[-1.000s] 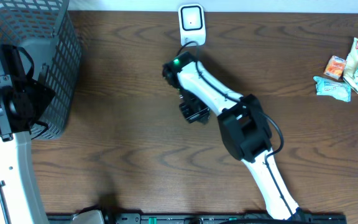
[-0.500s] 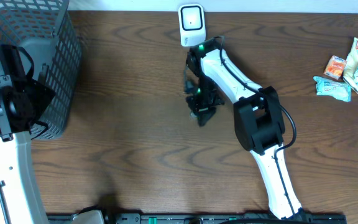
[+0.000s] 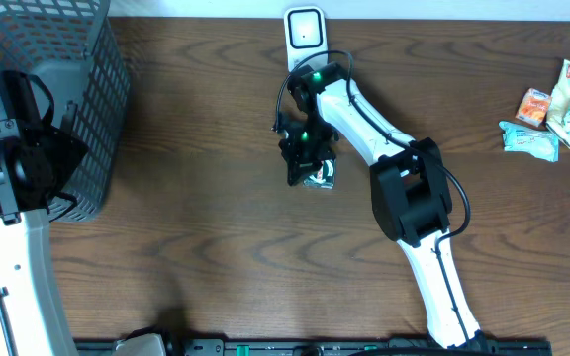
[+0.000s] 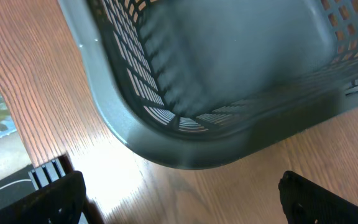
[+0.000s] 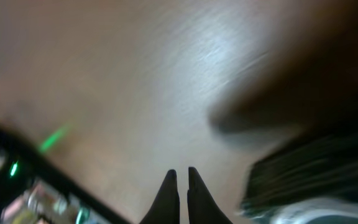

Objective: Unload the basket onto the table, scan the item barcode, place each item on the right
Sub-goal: 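Lift the Zam-Buk tin up to the scanner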

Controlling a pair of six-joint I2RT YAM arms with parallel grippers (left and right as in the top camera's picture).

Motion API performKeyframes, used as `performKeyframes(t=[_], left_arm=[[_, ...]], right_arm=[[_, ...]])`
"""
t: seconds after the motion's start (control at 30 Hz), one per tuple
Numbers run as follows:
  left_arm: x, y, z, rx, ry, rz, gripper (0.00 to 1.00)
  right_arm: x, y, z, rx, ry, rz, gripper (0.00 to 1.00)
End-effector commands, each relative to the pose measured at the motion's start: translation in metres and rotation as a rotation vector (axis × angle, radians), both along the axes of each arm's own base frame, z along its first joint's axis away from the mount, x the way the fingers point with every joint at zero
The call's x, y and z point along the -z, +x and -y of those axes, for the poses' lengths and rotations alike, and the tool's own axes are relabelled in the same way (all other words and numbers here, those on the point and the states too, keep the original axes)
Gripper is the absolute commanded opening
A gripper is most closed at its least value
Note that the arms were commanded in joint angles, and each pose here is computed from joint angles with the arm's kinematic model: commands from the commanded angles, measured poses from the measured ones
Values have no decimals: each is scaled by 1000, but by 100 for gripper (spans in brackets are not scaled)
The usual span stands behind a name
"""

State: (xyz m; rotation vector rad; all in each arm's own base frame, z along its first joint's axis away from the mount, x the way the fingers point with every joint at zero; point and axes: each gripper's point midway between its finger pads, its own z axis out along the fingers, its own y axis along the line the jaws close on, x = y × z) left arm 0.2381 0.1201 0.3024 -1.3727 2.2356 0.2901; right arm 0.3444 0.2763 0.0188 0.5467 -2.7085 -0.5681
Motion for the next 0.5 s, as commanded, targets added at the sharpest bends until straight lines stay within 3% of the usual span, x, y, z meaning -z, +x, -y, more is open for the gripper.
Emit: performKeyframes(t=[0.0, 0.33, 0.47], left_arm=[[-1, -3, -2, -17, 7, 5, 97], [-1, -3, -2, -17, 7, 5, 98], [-1, -3, -2, -17, 7, 5, 98]], right_arm=[[-7, 19, 19, 134, -194, 98, 1], [-9, 1, 65, 85, -435, 72, 1], [-13, 6, 103, 123, -635, 114, 1]])
